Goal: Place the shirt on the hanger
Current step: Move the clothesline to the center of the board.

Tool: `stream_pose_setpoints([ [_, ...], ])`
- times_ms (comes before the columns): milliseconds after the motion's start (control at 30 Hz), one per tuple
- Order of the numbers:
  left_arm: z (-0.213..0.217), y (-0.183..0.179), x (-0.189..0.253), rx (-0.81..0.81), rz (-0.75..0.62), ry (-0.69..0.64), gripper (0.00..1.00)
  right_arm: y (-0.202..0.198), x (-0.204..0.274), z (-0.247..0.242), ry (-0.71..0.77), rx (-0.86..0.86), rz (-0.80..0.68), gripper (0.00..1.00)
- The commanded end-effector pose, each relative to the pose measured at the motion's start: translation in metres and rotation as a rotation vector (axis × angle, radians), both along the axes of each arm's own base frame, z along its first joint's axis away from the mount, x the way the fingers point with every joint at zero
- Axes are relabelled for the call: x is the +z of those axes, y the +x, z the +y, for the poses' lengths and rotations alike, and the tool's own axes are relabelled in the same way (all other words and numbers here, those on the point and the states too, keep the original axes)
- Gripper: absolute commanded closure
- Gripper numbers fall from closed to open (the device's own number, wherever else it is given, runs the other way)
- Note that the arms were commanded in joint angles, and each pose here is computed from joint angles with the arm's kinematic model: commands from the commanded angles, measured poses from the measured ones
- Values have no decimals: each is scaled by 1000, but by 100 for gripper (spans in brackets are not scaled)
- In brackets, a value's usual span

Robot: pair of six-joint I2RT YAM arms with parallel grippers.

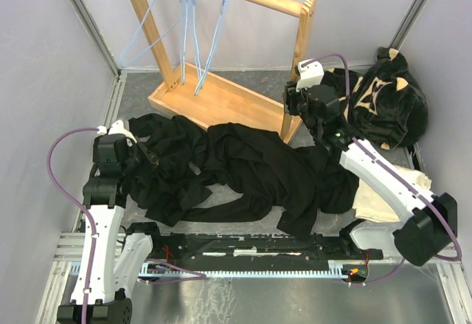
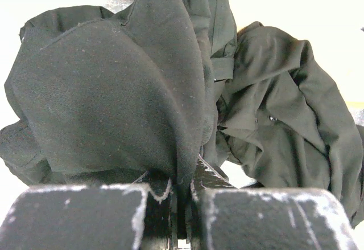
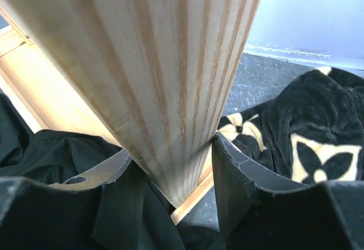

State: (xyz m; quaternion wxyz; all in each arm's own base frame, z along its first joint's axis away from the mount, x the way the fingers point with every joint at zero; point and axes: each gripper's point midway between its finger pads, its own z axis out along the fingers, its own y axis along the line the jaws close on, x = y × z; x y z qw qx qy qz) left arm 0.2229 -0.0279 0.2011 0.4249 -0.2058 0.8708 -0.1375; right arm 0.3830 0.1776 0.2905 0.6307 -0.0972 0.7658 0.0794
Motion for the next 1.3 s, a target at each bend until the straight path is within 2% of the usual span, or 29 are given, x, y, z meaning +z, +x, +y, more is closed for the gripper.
stream_pose_setpoints([
  [0, -7, 7, 13, -23, -63, -27, 97, 12, -41, 27, -15, 49, 122, 74],
  [300, -5, 5, 12, -7, -69, -27, 97, 75, -56, 34, -68, -5, 154, 65],
  [700, -2, 4, 11, 14, -66, -22, 97, 156, -52, 40, -36, 36, 153, 63],
  [833, -2, 5, 10, 16, -58, -23, 97, 168, -46, 24, -33, 3, 147, 50],
  [1033, -2, 9, 9, 19, -48, -25, 97, 133, -4, 3, -13, 11, 100, 25],
  [1133, -2, 13, 8, 21, -48, -32, 97, 98, 12, -9, -13, 16, 101, 20],
  [1267, -9, 23, 7, 4, -56, -68, 97, 47, 2, -31, -16, -8, 182, 17],
])
